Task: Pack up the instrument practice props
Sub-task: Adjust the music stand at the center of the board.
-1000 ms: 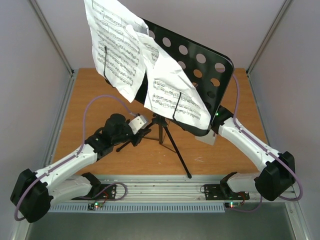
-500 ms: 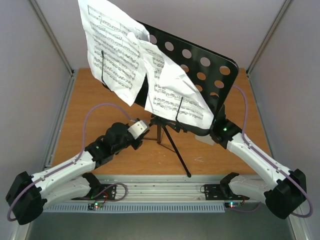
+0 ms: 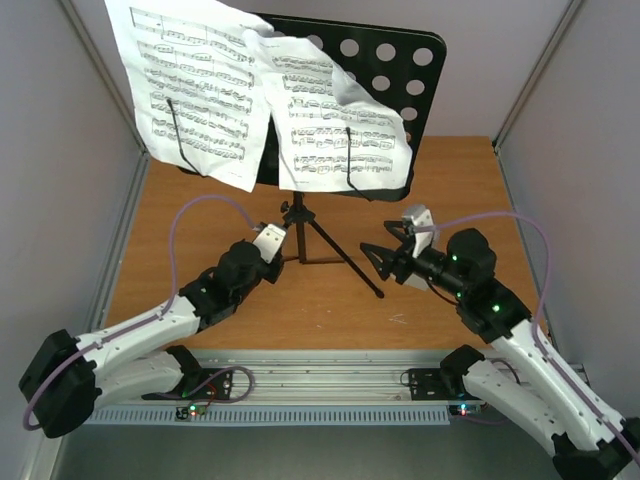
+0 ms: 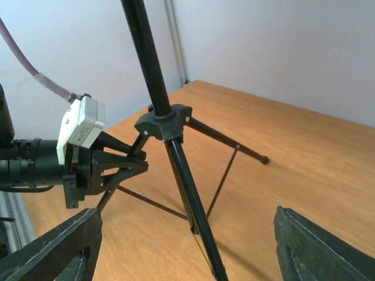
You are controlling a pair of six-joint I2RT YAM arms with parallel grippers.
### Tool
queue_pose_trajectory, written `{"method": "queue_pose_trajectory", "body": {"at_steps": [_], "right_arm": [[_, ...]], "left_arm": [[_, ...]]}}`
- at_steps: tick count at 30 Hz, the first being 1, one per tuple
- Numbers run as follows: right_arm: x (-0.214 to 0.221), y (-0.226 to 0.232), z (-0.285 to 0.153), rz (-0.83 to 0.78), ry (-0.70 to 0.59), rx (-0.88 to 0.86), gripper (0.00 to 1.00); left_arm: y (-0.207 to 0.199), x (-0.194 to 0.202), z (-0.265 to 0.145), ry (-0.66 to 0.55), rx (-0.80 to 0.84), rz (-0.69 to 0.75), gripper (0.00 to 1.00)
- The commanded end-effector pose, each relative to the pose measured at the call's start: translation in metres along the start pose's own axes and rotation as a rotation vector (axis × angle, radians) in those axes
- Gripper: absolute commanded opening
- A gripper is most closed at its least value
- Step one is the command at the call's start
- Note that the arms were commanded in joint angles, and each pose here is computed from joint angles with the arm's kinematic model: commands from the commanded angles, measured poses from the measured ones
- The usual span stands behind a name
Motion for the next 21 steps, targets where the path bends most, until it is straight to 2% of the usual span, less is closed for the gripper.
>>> {"method": "queue_pose_trajectory", "body": {"at_steps": [1, 5, 9, 10, 16, 18, 21], "right_arm": [[0.010, -0.007, -0.026, 0.070, 0.018, 0.099, 0.82], [0.011, -0.007, -0.045, 0.097, 0.008, 0.142, 0.83], [0.001, -0.004, -0.062, 0.138, -0.006, 0.164, 0.84], [-0.003, -0.001, -0.065, 0.146, -0.007, 0.156, 0.84], [-0.028, 0.011, -0.082, 0.219, 0.017, 0.141, 0.83], [-0.038, 0.015, -0.086, 0.236, 0.005, 0.129, 0.83], [-0.056, 0.025, -0.090, 0.255, -0.018, 0.085, 0.84]], "left_arm": [[0.027, -0.031, 0.002, -0.111, -0.157, -0.154, 0.00], [0.035, -0.036, 0.004, -0.110, -0.186, -0.155, 0.00], [0.027, -0.036, 0.010, -0.076, -0.131, -0.151, 0.01], [0.025, -0.036, 0.010, -0.067, -0.121, -0.155, 0.06], [0.016, -0.053, -0.011, -0.095, -0.008, -0.218, 0.66], [0.013, -0.056, -0.022, -0.079, 0.036, -0.232, 0.77], [0.011, -0.059, -0.044, -0.034, 0.086, -0.268, 0.86]]}}
Point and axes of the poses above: each gripper's point midway between its finger pads, its own z axis out along the fingers, its own y axis along the line the jaws close on, x = y × z, the point moved 2 cm from there along -z, back along the fingers, and after that the axes turned 2 degrees about z, right-handed, at the moved point
